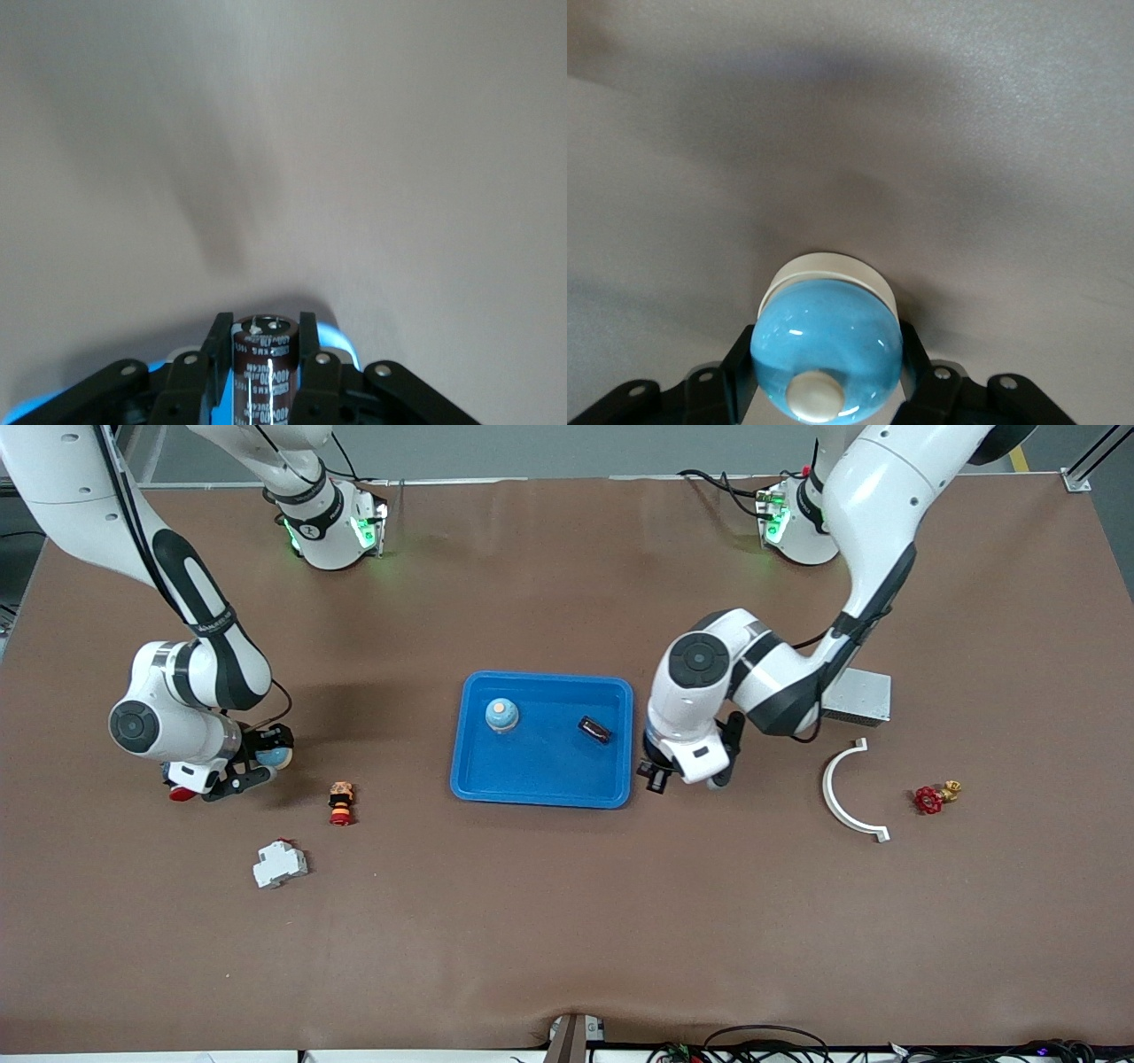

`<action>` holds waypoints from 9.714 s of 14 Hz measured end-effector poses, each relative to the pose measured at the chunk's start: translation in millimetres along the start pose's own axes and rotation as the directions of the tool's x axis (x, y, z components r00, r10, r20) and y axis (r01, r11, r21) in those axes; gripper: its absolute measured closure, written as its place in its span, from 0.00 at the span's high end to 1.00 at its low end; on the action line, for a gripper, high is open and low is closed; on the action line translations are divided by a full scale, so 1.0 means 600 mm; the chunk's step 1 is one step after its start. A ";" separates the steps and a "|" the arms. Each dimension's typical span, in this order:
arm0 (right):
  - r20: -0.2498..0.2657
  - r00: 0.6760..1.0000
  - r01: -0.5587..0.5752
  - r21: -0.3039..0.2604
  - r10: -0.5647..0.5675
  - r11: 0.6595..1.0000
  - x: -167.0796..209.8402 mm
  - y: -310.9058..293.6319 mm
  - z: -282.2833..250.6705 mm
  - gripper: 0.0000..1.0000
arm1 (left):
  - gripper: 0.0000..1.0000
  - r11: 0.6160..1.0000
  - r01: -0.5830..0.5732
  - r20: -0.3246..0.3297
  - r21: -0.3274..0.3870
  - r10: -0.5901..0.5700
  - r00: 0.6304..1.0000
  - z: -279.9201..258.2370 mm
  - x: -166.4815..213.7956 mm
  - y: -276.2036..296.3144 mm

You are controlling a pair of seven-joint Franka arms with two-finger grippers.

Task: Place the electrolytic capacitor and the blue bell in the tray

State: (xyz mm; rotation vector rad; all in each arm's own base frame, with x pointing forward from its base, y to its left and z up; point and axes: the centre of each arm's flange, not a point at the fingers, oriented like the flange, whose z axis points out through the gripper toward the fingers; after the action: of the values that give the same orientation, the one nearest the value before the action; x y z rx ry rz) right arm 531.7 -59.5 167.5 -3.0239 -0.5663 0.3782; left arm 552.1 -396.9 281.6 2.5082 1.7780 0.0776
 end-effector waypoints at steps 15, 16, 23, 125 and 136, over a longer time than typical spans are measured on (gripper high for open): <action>0.007 0.938 -0.346 0.030 0.346 0.938 0.178 -0.445 -0.400 0.66 | 0.33 1.000 0.005 -0.039 0.029 -0.004 0.999 0.114 -0.135 -0.013; -0.020 0.929 -0.369 0.036 0.370 0.929 0.190 -0.495 -0.399 0.66 | 0.33 1.000 -0.004 -0.043 0.029 0.005 0.999 0.119 -0.139 -0.015; -0.066 0.908 -0.410 0.052 0.413 0.911 0.260 -0.655 -0.248 0.66 | 0.96 0.999 -0.028 -0.068 -0.031 0.025 0.997 0.092 -0.124 0.014; -0.117 0.908 -0.405 -0.010 0.401 0.914 -0.096 -0.079 -0.775 1.00 | 1.00 0.383 -0.923 0.107 0.041 0.917 0.385 -0.630 0.515 -0.216; -0.195 0.898 -0.404 -0.014 0.394 0.914 -0.132 -0.100 -0.754 1.00 | 1.00 0.384 -0.923 0.105 0.041 0.917 0.386 -0.630 0.516 -0.215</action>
State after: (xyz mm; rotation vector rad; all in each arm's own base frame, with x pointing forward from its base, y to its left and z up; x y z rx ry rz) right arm 550.4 -30.5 629.2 -3.1669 0.0660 0.0827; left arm 503.0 -52.9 648.7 3.1507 0.0925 -0.0444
